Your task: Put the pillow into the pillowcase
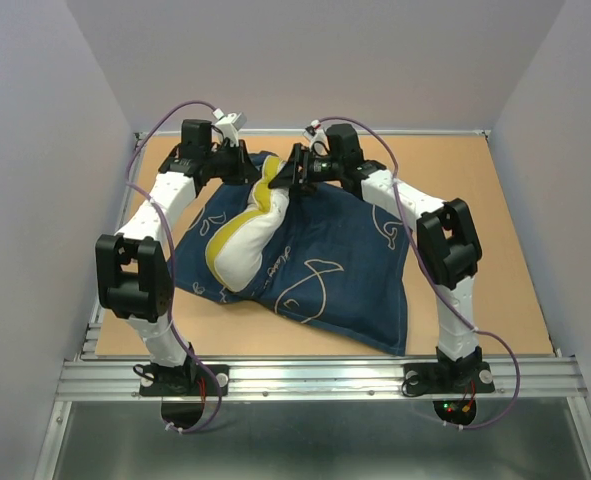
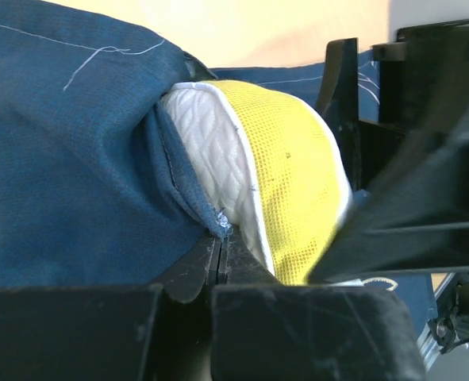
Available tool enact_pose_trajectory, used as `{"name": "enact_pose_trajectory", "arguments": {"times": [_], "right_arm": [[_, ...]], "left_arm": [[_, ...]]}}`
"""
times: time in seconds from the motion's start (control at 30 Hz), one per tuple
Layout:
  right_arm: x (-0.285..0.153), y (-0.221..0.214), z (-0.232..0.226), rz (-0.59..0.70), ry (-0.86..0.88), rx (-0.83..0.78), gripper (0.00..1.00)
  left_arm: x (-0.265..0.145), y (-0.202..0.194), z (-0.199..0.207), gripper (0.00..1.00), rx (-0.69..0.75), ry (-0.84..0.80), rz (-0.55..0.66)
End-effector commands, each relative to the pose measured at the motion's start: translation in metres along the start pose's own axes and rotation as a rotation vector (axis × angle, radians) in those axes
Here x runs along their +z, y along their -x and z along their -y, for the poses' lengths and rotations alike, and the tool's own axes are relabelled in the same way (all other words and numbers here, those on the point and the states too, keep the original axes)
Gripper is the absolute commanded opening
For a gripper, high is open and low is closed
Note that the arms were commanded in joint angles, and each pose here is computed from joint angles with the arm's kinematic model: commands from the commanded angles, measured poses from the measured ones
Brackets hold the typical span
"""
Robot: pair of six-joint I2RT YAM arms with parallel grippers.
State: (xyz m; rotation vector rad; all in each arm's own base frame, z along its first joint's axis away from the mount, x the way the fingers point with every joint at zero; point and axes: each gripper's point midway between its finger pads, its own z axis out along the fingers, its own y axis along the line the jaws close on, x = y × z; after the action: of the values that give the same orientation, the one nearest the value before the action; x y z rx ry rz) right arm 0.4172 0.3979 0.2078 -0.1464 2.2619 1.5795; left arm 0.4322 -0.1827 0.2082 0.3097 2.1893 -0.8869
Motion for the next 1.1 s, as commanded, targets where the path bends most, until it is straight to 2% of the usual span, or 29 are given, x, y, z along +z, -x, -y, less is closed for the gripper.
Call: {"name": "enact_pose_trajectory", "arguments": {"times": [0.0, 0.07, 0.1, 0.13, 0.17, 0.2, 0.37, 0.6, 0.7, 0.73, 0.77, 0.83, 0.87, 0.9, 0.93, 1.07], "right_arm": [[0.024, 0.000, 0.040, 0.059, -0.165, -0.085, 0.48], [0.039, -0.029, 0.071, -0.003, -0.244, -0.088, 0.30], [0.043, -0.045, 0.102, -0.027, -0.310, -0.079, 0.16], [0.046, -0.055, 0.114, -0.045, -0.337, -0.078, 0.07], [0.048, -0.063, 0.127, -0.058, -0.364, -0.072, 0.01], [0.048, -0.072, 0.141, -0.077, -0.389, -0.067, 0.00], [0.059, -0.084, 0.185, -0.104, -0.458, -0.057, 0.01], [0.087, -0.092, 0.197, -0.159, -0.491, -0.119, 0.03], [0.095, -0.094, 0.199, -0.171, -0.504, -0.130, 0.05], [0.096, -0.092, 0.198, -0.166, -0.504, -0.128, 0.06], [0.095, -0.087, 0.194, -0.158, -0.497, -0.129, 0.07], [0.093, -0.067, 0.167, -0.126, -0.433, -0.123, 0.19], [0.091, -0.058, 0.156, -0.116, -0.404, -0.125, 0.27], [0.088, -0.047, 0.142, -0.094, -0.380, -0.129, 0.44], [0.085, -0.030, 0.120, -0.068, -0.322, -0.154, 0.48], [0.069, 0.002, 0.031, -0.037, -0.111, -0.311, 0.48]], "left_arm": [[-0.017, 0.017, 0.048, 0.00, 0.084, -0.114, 0.049], [-0.019, 0.023, 0.054, 0.00, 0.090, -0.128, 0.062], [-0.020, 0.025, 0.056, 0.00, 0.085, -0.132, 0.065], [-0.020, 0.027, 0.058, 0.00, 0.086, -0.136, 0.067], [-0.021, 0.028, 0.060, 0.00, 0.086, -0.143, 0.069], [-0.023, 0.031, 0.063, 0.00, 0.088, -0.152, 0.074], [-0.032, 0.038, 0.078, 0.00, 0.068, -0.198, 0.076], [-0.045, 0.045, 0.098, 0.00, 0.055, -0.257, 0.064], [-0.045, 0.037, 0.094, 0.00, 0.059, -0.241, 0.021], [-0.041, 0.023, 0.084, 0.00, 0.059, -0.216, -0.029], [-0.040, 0.016, 0.079, 0.00, 0.063, -0.199, -0.058], [-0.039, -0.006, 0.063, 0.00, 0.073, -0.150, -0.126], [-0.040, -0.011, 0.059, 0.00, 0.071, -0.135, -0.140], [-0.038, -0.025, 0.048, 0.00, 0.082, -0.103, -0.167], [-0.041, -0.029, 0.042, 0.00, 0.081, -0.087, -0.175], [-0.040, -0.041, 0.012, 0.00, 0.044, -0.024, -0.193]]}}
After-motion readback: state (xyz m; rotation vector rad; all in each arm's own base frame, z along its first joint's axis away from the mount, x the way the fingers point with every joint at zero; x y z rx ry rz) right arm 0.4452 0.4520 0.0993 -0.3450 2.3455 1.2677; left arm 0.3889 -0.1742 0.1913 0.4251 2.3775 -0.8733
